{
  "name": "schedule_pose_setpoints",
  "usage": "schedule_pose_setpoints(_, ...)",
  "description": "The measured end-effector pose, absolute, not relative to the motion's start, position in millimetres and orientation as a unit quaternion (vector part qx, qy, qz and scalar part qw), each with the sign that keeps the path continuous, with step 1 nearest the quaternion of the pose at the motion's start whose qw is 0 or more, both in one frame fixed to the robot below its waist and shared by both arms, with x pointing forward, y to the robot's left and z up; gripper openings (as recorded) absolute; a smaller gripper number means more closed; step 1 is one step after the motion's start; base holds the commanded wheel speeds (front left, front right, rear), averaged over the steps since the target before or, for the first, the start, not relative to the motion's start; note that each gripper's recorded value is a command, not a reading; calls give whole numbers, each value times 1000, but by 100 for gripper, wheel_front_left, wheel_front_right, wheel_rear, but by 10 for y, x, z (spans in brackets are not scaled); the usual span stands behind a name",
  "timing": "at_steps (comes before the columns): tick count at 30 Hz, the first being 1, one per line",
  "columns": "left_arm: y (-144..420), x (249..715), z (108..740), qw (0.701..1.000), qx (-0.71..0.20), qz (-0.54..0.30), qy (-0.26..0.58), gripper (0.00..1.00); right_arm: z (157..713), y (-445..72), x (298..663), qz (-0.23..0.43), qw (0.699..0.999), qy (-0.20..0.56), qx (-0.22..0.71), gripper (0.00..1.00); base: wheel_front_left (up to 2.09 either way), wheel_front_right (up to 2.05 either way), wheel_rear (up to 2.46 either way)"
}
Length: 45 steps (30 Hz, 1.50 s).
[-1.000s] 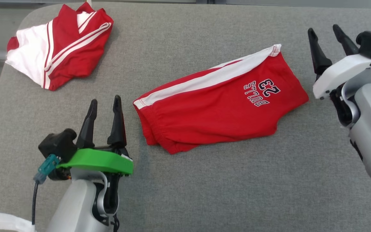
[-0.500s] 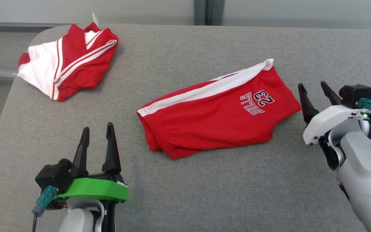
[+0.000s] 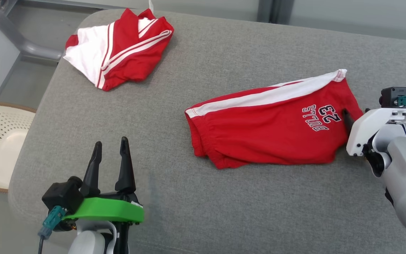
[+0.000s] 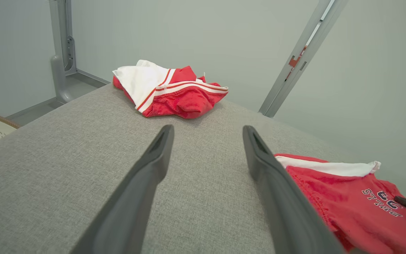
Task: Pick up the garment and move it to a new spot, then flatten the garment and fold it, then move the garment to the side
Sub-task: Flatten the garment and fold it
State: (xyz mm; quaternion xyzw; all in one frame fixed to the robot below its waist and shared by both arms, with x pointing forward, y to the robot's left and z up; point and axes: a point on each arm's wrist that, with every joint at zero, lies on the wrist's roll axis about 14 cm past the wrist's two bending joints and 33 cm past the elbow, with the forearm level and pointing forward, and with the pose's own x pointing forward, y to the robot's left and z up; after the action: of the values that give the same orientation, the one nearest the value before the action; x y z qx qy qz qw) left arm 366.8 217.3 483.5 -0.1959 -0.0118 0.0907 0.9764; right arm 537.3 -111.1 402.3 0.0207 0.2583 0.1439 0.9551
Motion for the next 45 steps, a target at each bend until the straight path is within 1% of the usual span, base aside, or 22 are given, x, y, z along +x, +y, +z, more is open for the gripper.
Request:
schedule_pose_setpoints(2,2217,3641,4826,976,-194,98,-11,100,3917,-1072,5352,144,945,292,21,100,0,0,0)
schedule_pose_setpoints(5,2250,3617,4814,975,-197,105,-10,100,3863,-1005,5353,147,936,317,32,100,0,0,0)
schedule_pose_setpoints(6,2255,3614,4811,974,-198,106,-9,100,3852,-986,5349,147,934,325,37,93,0,0,0)
schedule_pose_setpoints(7,2255,3615,4810,974,-198,107,-9,100,3849,-970,5343,149,932,329,39,54,0,0,0)
schedule_pose_setpoints(8,2250,3618,4812,974,-200,107,-10,100,3846,-956,5331,150,930,334,42,42,0,0,0)
schedule_pose_setpoints(9,2244,3622,4813,974,-201,107,-10,100,3843,-949,5321,151,928,338,46,34,0,0,0)
schedule_pose_setpoints(11,2218,3637,4814,974,-202,103,-9,100,3856,-925,5306,154,926,340,55,4,0,0,0)
schedule_pose_setpoints(12,2207,3644,4815,974,-202,101,-9,100,3862,-915,5298,155,926,339,58,0,0,0,0)
schedule_pose_setpoints(20,2084,3738,4831,976,-202,81,-10,100,4008,-1027,5290,151,941,296,67,0,0,0,0)
schedule_pose_setpoints(26,1915,3822,4849,978,-200,53,-10,100,4194,-1337,5268,126,957,250,74,0,0,0,0)
schedule_pose_setpoints(29,1807,3864,4847,979,-199,35,-8,100,4222,-1507,5176,109,963,232,87,0,0,0,0)
schedule_pose_setpoints(37,1475,4005,4842,981,-192,-17,-2,100,4160,-2007,4793,49,973,196,115,0,0,0,0)
schedule_pose_setpoints(42,1312,4062,4833,980,-193,-41,2,100,4104,-2282,4589,7,973,187,133,0,0,0,0)
schedule_pose_setpoints(45,1259,4078,4825,980,-194,-49,4,100,4092,-2358,4530,-4,973,184,136,0,0,0,0)
